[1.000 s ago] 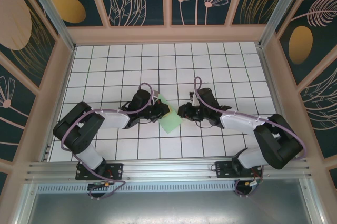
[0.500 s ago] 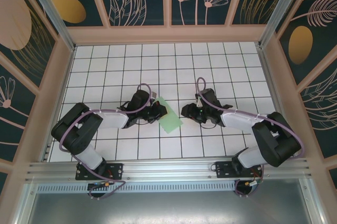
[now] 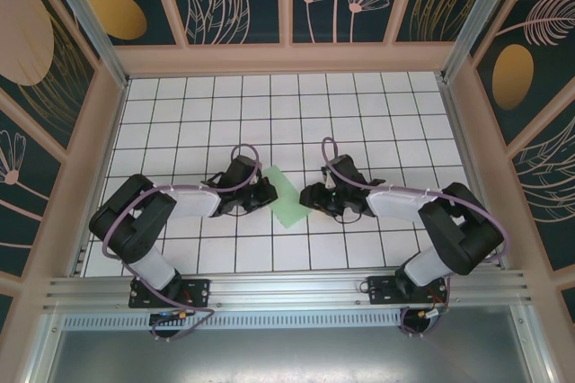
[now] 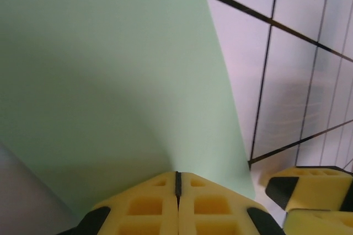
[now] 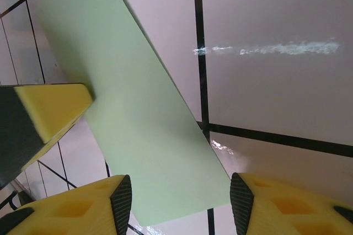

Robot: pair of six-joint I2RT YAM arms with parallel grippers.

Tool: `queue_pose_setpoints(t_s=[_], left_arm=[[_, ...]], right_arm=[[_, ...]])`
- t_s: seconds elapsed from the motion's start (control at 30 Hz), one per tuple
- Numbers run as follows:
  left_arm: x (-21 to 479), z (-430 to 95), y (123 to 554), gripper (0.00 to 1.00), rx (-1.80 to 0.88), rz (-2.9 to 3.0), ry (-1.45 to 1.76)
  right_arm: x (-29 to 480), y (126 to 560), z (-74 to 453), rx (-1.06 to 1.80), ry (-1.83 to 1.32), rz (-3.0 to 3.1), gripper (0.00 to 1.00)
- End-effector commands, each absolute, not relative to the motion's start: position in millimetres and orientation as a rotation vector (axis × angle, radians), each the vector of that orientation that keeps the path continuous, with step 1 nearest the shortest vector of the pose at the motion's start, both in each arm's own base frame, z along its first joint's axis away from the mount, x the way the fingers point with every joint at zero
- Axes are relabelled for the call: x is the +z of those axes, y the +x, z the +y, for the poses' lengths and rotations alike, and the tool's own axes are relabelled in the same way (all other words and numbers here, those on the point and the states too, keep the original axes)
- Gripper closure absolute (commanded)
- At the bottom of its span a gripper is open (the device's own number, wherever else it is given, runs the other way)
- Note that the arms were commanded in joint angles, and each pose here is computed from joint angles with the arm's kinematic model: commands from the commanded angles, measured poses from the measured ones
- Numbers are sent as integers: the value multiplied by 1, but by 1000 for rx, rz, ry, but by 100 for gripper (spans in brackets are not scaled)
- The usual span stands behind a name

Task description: Fold a paper plane with a square sheet of paper (pick it up from the middle)

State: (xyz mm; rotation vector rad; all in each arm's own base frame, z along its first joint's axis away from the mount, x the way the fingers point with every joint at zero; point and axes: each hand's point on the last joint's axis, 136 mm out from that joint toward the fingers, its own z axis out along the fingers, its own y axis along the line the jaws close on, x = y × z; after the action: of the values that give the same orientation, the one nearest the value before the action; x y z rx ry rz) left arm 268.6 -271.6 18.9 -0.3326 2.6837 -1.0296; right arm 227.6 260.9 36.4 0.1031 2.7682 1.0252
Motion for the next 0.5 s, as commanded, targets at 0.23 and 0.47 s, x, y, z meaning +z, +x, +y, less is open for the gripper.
queue_pose_setpoints(t_s=[0.23,0.47], left_arm=[[-3,-250,255,95,-894,2747,-312],[-5,-254,255,95,-923,2748,-317]], right_arm=[[36,235,266,1031,104,2766,39],[46,230,282,1167,55,2743,43]])
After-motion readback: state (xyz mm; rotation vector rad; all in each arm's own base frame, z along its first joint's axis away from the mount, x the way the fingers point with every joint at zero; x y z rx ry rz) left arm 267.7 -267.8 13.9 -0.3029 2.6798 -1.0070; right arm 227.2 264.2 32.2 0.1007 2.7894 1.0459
